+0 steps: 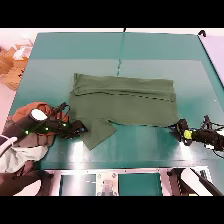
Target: Fold the shirts.
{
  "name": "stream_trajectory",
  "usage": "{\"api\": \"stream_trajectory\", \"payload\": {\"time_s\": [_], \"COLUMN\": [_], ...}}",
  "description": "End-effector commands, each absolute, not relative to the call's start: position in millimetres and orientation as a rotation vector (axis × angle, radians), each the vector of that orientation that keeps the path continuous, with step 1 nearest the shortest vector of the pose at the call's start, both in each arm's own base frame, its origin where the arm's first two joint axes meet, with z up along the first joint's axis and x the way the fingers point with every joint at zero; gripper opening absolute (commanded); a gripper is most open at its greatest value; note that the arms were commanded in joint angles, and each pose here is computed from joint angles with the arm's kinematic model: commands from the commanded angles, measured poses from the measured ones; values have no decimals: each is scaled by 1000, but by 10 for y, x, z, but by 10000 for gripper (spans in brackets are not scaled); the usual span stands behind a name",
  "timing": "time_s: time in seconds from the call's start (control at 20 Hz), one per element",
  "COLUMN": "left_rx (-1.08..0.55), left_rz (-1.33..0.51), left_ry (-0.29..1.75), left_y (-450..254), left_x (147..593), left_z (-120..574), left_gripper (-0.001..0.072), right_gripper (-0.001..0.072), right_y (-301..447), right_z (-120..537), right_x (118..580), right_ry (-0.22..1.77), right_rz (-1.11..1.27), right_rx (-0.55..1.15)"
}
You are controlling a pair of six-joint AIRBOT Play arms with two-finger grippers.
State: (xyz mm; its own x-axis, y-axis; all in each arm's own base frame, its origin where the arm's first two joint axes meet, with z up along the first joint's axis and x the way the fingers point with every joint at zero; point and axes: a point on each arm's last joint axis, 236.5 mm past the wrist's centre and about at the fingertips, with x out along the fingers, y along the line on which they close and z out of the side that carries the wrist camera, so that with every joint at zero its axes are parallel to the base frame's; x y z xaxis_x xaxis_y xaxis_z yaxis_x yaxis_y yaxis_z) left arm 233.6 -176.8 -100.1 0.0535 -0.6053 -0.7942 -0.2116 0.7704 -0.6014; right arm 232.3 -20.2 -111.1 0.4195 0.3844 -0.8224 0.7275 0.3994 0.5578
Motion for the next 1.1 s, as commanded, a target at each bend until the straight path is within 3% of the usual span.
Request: {"api": "stream_trajectory", "payload": {"time_s": [0.0, 0.05, 0.1, 0.15, 0.2, 0.35, 0.4, 0.45, 0.5, 0.85, 1.05], "left_rx": [-740, -746, -748, -746, -733, -705, -692, -681, -665, -516, -489], "left_rz": [-302, -322, -351, -376, -399, -449, -468, -493, -518, -545, -547], "left_ry": [1462, 1461, 1442, 1416, 1394, 1375, 1377, 1383, 1391, 1359, 1372], "left_y": [-1931, -2011, -2082, -2116, -2127, -2178, -2197, -2225, -2247, -2051, -1970], "left_x": [2418, 2411, 2434, 2480, 2541, 2633, 2642, 2639, 2624, 2354, 2117], "left_z": [-1133, -1141, -1118, -1079, -1031, -895, -853, -801, -754, -181, 42], "left_gripper": [559, 549, 411, 198, 58, 24, 24, 24, 24, 23, 23], "right_gripper": [357, 357, 357, 357, 356, 346, 310, 100, 12, 10, 10], "right_y": [-312, -321, -323, -309, -274, -56, -10, -9, -41, -411, -482], "right_z": [-1145, -1146, -1157, -1168, -1185, -1235, -1246, -1228, -1181, -835, -568], "right_x": [2536, 2588, 2628, 2660, 2697, 2777, 2796, 2823, 2868, 2654, 2666], "right_ry": [1047, 1026, 1012, 1005, 1003, 1037, 1048, 1048, 1037, 1144, 1075], "right_rz": [-338, -341, -346, -342, -332, -262, -238, -215, -191, -148, -169], "right_rx": [1274, 1303, 1337, 1363, 1387, 1395, 1373, 1343, 1310, 1232, 1163]}}
